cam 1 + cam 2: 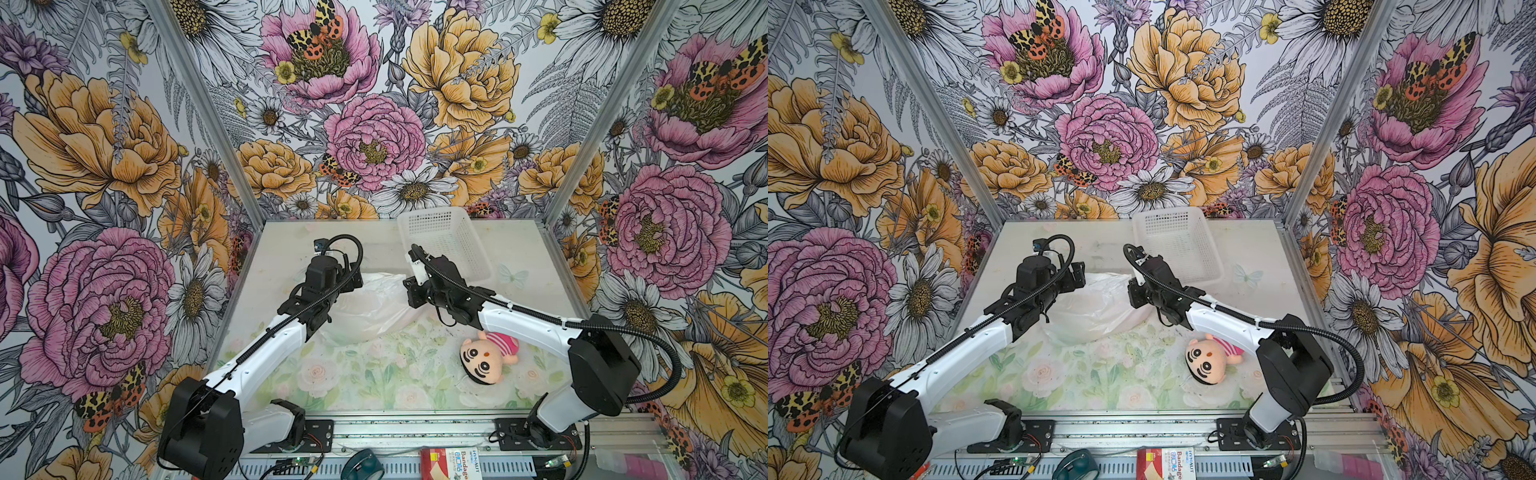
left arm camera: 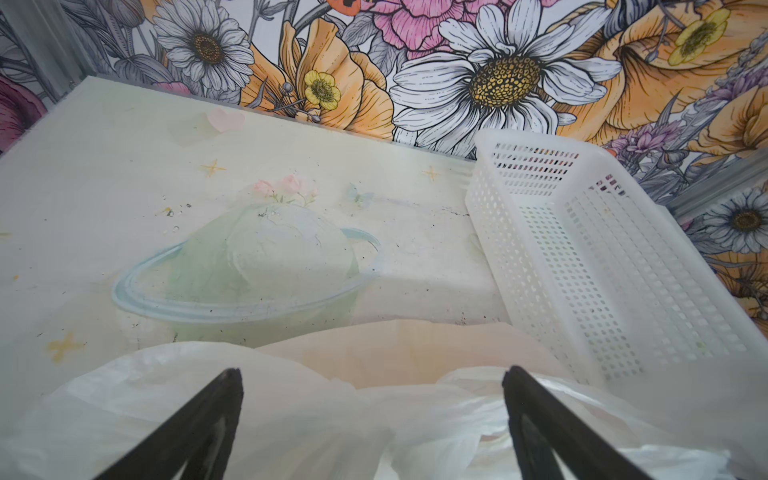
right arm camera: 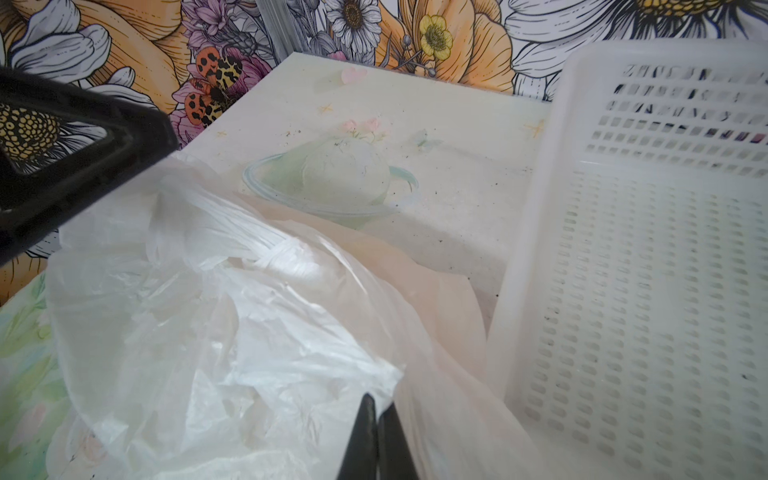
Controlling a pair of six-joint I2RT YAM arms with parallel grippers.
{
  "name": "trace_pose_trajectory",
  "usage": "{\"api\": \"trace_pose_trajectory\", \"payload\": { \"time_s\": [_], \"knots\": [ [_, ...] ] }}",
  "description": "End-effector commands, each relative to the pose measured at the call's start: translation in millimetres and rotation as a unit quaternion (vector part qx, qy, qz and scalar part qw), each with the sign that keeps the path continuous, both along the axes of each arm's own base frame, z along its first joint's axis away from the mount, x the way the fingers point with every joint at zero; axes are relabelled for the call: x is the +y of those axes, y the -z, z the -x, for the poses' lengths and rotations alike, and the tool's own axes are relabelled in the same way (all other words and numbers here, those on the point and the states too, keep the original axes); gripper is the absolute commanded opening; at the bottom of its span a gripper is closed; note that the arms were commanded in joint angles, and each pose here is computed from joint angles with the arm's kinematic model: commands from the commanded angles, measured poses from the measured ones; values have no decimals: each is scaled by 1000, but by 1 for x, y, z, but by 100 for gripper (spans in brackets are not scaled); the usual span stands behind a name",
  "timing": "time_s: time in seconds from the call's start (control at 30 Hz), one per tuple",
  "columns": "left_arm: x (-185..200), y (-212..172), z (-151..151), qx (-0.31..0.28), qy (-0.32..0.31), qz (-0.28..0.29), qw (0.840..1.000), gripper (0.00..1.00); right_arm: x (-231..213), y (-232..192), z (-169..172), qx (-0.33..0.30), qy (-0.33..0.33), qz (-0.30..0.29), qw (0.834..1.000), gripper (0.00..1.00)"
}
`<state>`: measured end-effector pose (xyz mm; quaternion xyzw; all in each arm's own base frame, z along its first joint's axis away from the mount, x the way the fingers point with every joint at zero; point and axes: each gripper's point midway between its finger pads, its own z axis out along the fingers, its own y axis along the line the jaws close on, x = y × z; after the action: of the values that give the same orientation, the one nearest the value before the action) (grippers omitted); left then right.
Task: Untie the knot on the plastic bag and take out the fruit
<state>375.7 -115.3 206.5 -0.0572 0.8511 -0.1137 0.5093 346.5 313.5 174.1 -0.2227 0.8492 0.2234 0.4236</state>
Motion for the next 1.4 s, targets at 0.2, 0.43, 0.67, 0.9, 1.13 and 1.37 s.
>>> {"api": "trace_pose_trajectory", "payload": {
  "time_s": [0.2, 0.43, 0.67, 0.9, 1.13, 1.37],
  "knots": [
    [-17, 4, -13, 17, 24, -25, 999, 94, -14, -29, -7, -29, 29, -48, 998, 0],
    [-21, 18, -22, 48, 25, -37, 998, 30, -17, -37, -1, -39, 29, -68, 997, 0],
    [-11, 13, -22, 40, -1, -42, 998, 0, -23, -40, -1, -46, 40, -71, 996, 0],
    [4, -3, -14, 13, -33, -39, 999, 0, -38, -35, -5, -49, 81, -66, 993, 0],
    [30, -18, -3, -17, -84, -31, 996, 0, -69, -25, -15, -30, 145, -90, 985, 0],
    [39, -22, 2, -30, -99, -22, 994, 0, -86, -19, -16, -23, 182, -93, 979, 0]
  ]
}}
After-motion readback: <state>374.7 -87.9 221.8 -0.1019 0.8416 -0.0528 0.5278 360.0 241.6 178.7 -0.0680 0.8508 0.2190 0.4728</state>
